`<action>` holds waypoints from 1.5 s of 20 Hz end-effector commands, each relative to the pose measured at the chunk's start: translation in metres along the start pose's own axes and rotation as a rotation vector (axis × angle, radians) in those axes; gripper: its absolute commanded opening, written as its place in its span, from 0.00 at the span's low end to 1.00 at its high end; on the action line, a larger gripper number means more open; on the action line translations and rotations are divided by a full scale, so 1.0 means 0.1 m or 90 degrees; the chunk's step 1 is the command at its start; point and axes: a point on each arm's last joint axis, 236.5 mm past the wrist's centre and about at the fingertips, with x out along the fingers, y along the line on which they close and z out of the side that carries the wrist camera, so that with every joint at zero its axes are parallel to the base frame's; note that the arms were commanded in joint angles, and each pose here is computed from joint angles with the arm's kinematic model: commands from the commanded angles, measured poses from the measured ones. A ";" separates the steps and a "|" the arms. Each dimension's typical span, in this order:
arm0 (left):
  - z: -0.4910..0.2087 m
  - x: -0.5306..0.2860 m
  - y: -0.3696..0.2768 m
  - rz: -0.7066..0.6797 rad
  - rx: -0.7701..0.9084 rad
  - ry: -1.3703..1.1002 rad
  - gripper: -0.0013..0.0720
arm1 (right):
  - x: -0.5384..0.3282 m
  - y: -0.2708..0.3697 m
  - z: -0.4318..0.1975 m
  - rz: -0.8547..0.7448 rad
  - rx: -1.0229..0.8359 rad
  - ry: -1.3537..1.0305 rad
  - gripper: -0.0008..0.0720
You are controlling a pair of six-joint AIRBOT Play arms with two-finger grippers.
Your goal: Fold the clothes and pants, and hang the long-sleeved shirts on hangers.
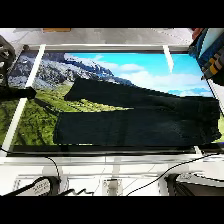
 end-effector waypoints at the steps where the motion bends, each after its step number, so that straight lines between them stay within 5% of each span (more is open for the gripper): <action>1: 0.05 -0.05 -0.07 -0.017 -0.075 -0.013 0.93 | -0.02 -0.04 -0.12 -0.001 -0.005 0.031 0.95; 3: -0.02 -0.05 -0.14 -0.035 -0.091 0.008 0.88 | -0.03 -0.14 -0.20 -0.025 -0.056 0.054 0.94; 5: -0.26 -0.07 -0.14 -0.035 -0.072 0.072 0.50 | -0.07 -0.44 -0.32 -0.093 -0.095 0.092 0.81; 6: -0.39 -0.09 -0.10 -0.029 -0.064 0.104 0.22 | -0.12 -0.61 -0.41 -0.120 -0.098 0.119 0.67; 7: -0.48 -0.11 -0.05 -0.022 -0.059 0.129 0.06 | -0.18 -0.76 -0.54 -0.134 -0.085 0.151 0.48; 8: -0.55 -0.13 0.01 -0.015 -0.059 0.143 0.06 | -0.24 -0.92 -0.68 -0.141 -0.057 0.182 0.39; 11: -0.66 -0.18 0.25 0.023 -0.060 0.163 0.06 | -0.44 -1.33 -1.20 -0.095 0.045 0.259 0.39; 14: -0.77 -0.26 0.48 0.048 -0.085 0.176 0.06 | -0.37 -1.04 -1.47 0.136 0.174 0.202 0.39; 15: -0.83 -0.29 0.52 0.048 -0.094 0.189 0.06 | -0.33 -0.96 -1.51 0.184 0.222 0.175 0.42; 17: -1.04 -0.37 0.63 0.051 -0.121 0.230 0.06 | -0.17 -0.85 -1.62 0.221 0.299 0.150 0.73; 19: -1.31 -0.44 0.67 0.033 -0.178 0.272 0.08 | 0.04 -0.74 -1.70 0.223 0.311 0.136 0.77; 20: -1.46 -0.45 0.64 0.013 -0.214 0.288 0.26 | 0.12 -0.68 -1.68 0.223 0.305 0.123 0.78; 21: -1.57 -0.43 0.60 -0.010 -0.258 0.294 0.59 | 0.20 -0.61 -1.63 0.220 0.296 0.109 0.78; 22: -1.65 -0.40 0.53 -0.032 -0.301 0.296 0.69 | 0.26 -0.57 -1.57 0.215 0.285 0.095 0.78; 30: -2.07 -0.25 0.04 -0.123 -0.400 0.331 0.69 | 0.56 -0.63 -1.05 0.110 0.289 -0.024 0.76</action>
